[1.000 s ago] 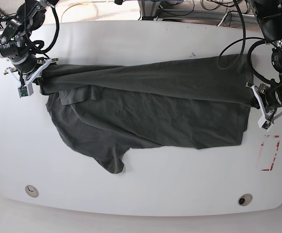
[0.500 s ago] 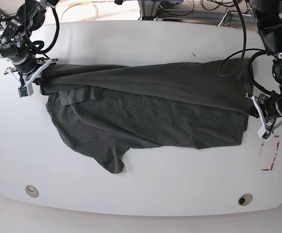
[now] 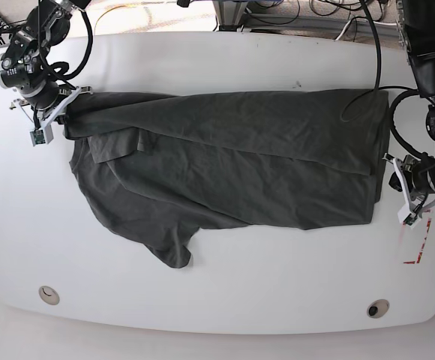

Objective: Fold the T-shirt properly
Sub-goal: 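Release and regrasp the shirt edge with the left gripper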

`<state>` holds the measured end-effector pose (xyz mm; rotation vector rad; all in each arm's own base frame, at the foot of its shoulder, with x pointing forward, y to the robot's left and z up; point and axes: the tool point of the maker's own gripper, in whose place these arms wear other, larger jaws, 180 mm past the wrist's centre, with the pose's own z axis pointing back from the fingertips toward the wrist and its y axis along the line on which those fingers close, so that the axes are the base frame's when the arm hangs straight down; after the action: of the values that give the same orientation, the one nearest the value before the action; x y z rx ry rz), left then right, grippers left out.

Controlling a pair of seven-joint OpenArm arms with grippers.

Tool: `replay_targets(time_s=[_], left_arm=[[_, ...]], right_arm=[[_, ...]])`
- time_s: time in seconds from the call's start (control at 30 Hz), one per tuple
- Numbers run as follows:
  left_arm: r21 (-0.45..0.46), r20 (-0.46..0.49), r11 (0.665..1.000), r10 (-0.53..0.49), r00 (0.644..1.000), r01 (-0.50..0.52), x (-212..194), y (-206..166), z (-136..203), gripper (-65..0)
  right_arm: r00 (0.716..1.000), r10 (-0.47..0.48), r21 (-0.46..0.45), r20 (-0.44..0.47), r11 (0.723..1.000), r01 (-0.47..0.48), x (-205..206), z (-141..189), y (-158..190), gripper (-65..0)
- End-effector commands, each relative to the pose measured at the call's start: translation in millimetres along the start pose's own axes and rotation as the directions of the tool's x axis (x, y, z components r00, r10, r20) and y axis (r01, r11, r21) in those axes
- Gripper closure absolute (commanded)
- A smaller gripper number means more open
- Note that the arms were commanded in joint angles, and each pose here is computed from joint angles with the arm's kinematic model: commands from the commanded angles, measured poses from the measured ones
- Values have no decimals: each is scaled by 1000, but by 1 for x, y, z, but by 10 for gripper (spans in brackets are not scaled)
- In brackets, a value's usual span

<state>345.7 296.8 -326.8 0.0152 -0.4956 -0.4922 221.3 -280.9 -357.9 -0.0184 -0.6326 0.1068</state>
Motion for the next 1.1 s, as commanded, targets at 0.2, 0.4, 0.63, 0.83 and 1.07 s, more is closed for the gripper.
replay_targets(time_s=[0.2, 0.4, 0.63, 0.83, 1.07], left_arm=[[22, -70, 1000, -6, 998, 7, -31, 7, 6, -17], [-8, -131, 1000, -2, 991, 1, -59, -6, -1, -19], [-23, -154, 999, -35, 987, 32, -74, -22, -1, -101], [-39, -122, 996, -82, 989, 78, -69, -45, 2, -190], [-46, -50, 990, -134, 990, 132, -44, -77, 9, -226]], right_arm=[[1000, -19, 10, 2, 1000, 19, -2, -5, -5, 0], [999, -26, 1, -40, 1000, 27, -14, -9, -8, -11], [993, 2, -80, -118, 997, -11, -28, -8, -22, -331], [993, 19, -109, -118, 994, -32, -28, 1, -26, -639], [998, 62, -120, -5, 991, -62, 3, 21, -15, -650]])
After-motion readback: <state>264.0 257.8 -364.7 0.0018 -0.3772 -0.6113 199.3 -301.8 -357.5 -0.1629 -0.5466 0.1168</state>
